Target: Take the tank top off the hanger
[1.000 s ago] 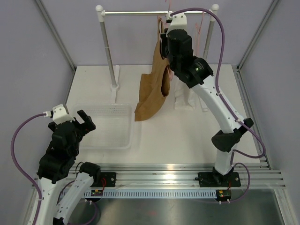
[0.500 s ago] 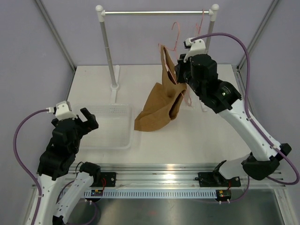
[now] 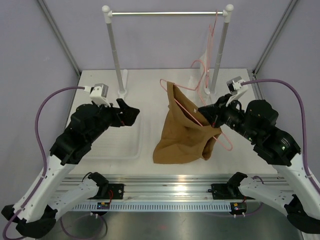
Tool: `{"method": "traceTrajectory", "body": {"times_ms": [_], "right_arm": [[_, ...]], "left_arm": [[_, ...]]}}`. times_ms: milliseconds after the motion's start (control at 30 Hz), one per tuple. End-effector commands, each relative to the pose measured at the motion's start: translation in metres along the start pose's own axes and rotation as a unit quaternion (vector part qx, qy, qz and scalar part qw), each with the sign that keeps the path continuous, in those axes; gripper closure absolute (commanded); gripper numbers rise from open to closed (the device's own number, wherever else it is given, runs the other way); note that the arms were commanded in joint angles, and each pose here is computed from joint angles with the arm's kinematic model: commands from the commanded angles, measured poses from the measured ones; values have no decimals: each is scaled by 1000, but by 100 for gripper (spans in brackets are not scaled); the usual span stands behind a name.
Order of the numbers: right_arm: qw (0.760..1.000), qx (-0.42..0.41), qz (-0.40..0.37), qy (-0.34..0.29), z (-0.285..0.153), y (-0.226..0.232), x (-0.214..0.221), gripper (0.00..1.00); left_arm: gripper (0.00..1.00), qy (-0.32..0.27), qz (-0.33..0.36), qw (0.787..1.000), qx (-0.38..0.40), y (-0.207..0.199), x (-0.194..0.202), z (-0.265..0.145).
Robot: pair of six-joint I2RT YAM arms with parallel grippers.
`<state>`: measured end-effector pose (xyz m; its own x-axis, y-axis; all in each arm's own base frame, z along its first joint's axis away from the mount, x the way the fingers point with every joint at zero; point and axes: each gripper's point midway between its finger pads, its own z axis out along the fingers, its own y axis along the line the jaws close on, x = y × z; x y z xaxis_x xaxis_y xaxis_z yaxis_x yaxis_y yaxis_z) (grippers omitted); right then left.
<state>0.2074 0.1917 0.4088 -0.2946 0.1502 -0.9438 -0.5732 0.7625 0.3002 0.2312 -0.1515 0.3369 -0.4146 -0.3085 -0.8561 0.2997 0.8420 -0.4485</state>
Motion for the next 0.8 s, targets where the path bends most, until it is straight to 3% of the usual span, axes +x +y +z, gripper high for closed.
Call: {"method": "traceTrajectory", "body": {"times_ms": [0,233,433,533,567,633,667,767], "right_arm": [[996,-88,24,-10,-20,29,5,100],[992,-113,50,-14,-48,35,15,100],[990,-128,61,6,-53,40,23,100],[990,-127,61,9,-53,40,26,100],[990,-124,61,12,-52,38,29,100],[991,-121,61,13,-50,36,31,100],[991,-120,61,15,-49,36,33,100],[991,-124,56,19,-47,36,37,100]], "left_arm": [[1,-57,16,996,69,-58,-34,4],[1,-34,71,992,99,-114,-7,37],[16,-25,90,991,98,-130,2,60],[27,-25,94,990,103,-135,3,67],[38,-27,94,990,104,-136,3,67],[49,-33,94,990,96,-134,1,69],[61,-36,95,991,88,-131,0,70],[81,-40,100,992,73,-126,-2,71]]}}
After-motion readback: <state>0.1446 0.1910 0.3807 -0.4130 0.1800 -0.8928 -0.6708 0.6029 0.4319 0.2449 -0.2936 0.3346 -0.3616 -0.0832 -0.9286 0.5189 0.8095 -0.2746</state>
